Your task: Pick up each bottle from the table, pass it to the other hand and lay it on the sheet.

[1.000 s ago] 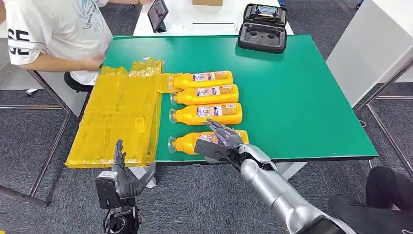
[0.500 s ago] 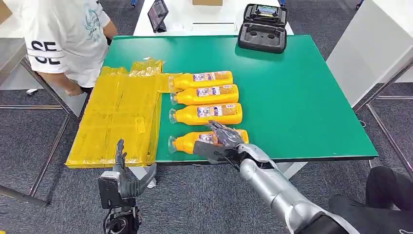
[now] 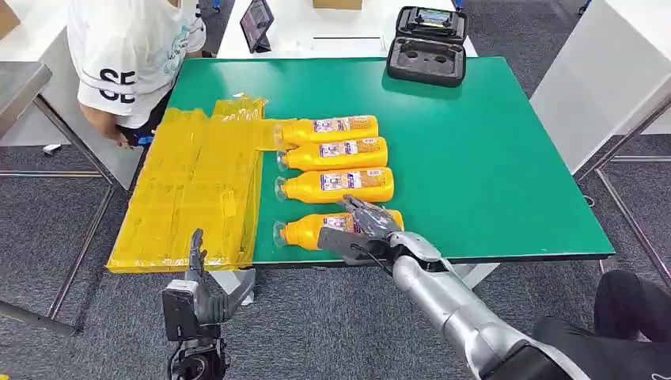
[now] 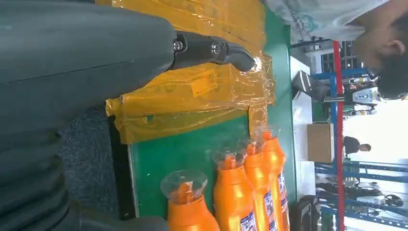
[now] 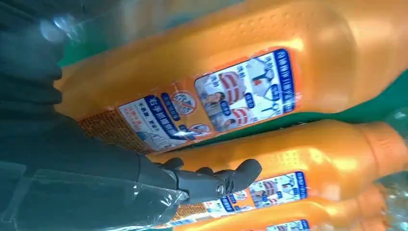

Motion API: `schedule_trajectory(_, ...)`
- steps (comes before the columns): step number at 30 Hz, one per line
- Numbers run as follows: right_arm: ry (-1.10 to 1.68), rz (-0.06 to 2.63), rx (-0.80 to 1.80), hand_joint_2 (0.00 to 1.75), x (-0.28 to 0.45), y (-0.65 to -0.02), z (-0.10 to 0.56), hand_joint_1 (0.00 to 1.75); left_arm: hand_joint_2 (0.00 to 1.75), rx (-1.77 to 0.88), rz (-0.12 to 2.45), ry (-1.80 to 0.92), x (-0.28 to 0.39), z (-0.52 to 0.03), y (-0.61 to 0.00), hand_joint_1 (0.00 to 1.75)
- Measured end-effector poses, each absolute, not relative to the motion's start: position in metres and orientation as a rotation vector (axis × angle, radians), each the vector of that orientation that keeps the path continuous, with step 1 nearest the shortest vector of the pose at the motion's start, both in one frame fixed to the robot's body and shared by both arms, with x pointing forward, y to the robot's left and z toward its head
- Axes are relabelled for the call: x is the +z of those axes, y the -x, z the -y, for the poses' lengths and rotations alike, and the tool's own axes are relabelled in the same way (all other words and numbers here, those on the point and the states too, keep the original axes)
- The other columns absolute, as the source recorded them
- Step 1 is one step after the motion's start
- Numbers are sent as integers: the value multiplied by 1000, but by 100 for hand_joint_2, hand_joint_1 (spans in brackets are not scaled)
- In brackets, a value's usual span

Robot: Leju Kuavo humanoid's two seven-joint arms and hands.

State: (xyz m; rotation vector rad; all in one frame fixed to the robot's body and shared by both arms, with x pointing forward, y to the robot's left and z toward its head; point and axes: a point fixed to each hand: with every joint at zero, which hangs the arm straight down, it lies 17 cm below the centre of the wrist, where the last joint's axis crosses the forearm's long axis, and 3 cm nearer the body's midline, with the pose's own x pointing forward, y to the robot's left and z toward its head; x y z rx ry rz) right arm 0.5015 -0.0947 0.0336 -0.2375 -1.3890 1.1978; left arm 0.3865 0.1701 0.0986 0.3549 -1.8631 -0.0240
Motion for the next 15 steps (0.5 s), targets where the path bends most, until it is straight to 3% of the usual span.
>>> schedule_trajectory(15,277,1352,1222,175,25,-502,101,0,175,-44,1845,-358,95,-170,-381,0)
